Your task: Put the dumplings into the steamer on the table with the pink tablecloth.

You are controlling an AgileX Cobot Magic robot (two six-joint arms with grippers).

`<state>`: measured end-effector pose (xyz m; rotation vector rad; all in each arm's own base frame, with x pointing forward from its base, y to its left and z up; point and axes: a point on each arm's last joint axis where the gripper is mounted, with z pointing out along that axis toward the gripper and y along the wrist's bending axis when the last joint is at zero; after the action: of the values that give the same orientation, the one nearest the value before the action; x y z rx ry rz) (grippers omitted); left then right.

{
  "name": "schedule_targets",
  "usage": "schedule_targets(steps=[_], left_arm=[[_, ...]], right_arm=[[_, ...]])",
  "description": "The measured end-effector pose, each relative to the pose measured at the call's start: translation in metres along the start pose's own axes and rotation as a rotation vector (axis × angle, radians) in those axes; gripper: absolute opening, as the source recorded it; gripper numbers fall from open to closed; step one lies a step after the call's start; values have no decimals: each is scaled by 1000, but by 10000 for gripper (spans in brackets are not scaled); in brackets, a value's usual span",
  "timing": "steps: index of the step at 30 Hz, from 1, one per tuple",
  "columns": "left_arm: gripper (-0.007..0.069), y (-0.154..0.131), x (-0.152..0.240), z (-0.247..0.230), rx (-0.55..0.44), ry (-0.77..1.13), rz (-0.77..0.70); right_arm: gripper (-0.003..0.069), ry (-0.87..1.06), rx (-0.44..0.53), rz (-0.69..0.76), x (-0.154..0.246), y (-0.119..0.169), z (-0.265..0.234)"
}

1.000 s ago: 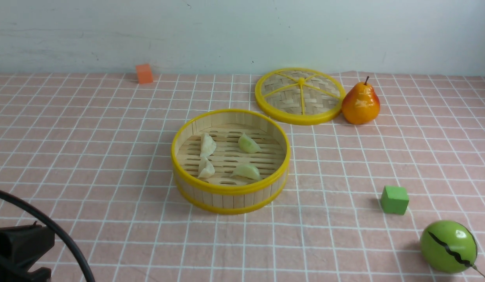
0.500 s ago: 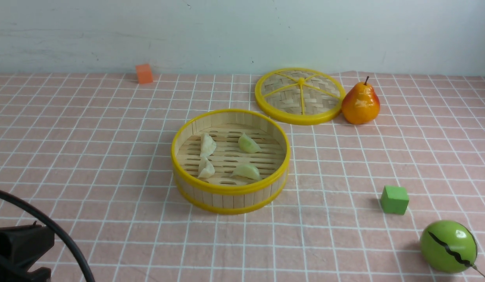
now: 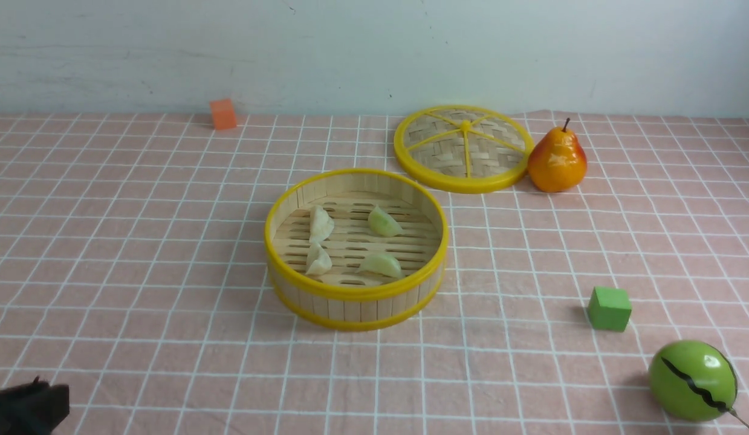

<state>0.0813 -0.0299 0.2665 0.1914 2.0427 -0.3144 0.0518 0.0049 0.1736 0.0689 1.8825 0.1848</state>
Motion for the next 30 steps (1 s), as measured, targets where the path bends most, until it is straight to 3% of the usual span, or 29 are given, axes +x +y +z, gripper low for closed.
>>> schedule_targets(steps=[5, 8, 13, 16, 23, 30], left_arm=[[104, 14, 35, -15, -48, -156, -5], [92, 18, 51, -16, -59, -358, -67], [-14, 26, 70, 1, -139, -507, -122], [-14, 29, 74, 3, -182, -474, -139], [-14, 34, 100, 11, -249, -195, -194], [-14, 32, 101, 12, -228, -180, -165]], right_arm=[[34, 0, 0, 0, 0, 0, 0], [39, 0, 0, 0, 0, 0, 0], [43, 0, 0, 0, 0, 0, 0], [47, 0, 0, 0, 0, 0, 0], [57, 0, 0, 0, 0, 0, 0], [68, 0, 0, 0, 0, 0, 0]])
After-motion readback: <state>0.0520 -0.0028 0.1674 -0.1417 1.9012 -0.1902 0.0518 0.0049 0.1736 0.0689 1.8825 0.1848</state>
